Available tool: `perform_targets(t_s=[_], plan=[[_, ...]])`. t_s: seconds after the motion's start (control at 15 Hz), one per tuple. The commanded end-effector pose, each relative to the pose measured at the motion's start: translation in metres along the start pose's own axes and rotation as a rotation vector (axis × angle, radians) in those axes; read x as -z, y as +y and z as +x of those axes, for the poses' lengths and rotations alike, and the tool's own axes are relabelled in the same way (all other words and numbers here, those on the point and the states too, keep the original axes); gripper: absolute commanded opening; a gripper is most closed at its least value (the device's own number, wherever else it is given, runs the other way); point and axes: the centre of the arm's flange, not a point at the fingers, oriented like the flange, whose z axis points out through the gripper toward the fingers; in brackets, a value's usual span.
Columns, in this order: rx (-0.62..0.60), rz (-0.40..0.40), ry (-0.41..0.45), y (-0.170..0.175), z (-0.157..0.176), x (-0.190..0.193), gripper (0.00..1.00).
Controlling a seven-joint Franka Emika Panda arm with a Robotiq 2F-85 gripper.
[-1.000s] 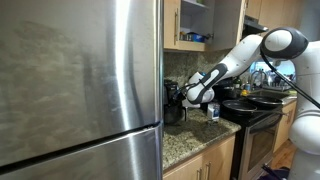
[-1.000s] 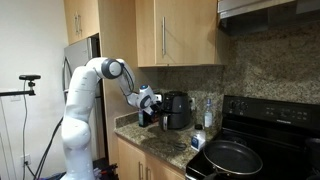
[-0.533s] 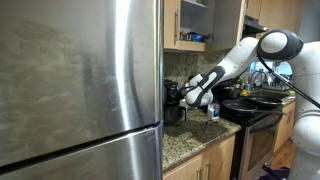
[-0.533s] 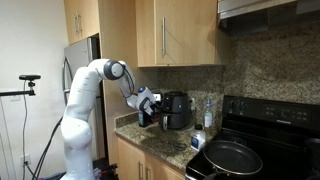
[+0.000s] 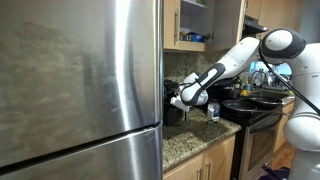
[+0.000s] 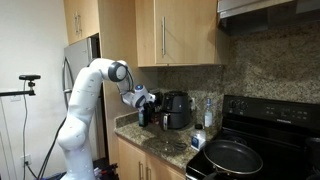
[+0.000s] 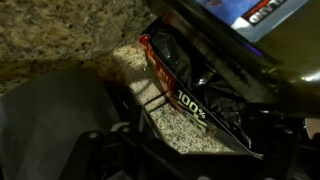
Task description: Close the air fryer
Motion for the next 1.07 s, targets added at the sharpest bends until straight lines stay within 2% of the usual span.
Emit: perform_targets(t_s=[0.0, 0.13, 0.27, 0.47, 0.53, 0.8, 0.87, 1.0], plan=[[0.000, -0.002, 0.000, 0.001, 0.000, 0.000, 1.00], [-0.038, -0.121, -0.069, -0.002, 0.001, 0.001, 1.00], [-0.117, -0.195, -0.126, 0.001, 0.004, 0.002, 1.00], [-0.184, -0.346, -0.161, 0.003, 0.008, 0.009, 1.00], [-0.155, -0.261, -0.145, 0.020, 0.009, 0.015, 1.00], [-0.161, -0.272, -0.143, 0.017, 0.009, 0.018, 1.00], [-0.241, -0.348, -0.197, 0.010, 0.010, 0.020, 1.00], [-0.316, -0.445, -0.203, 0.011, 0.009, 0.019, 1.00]])
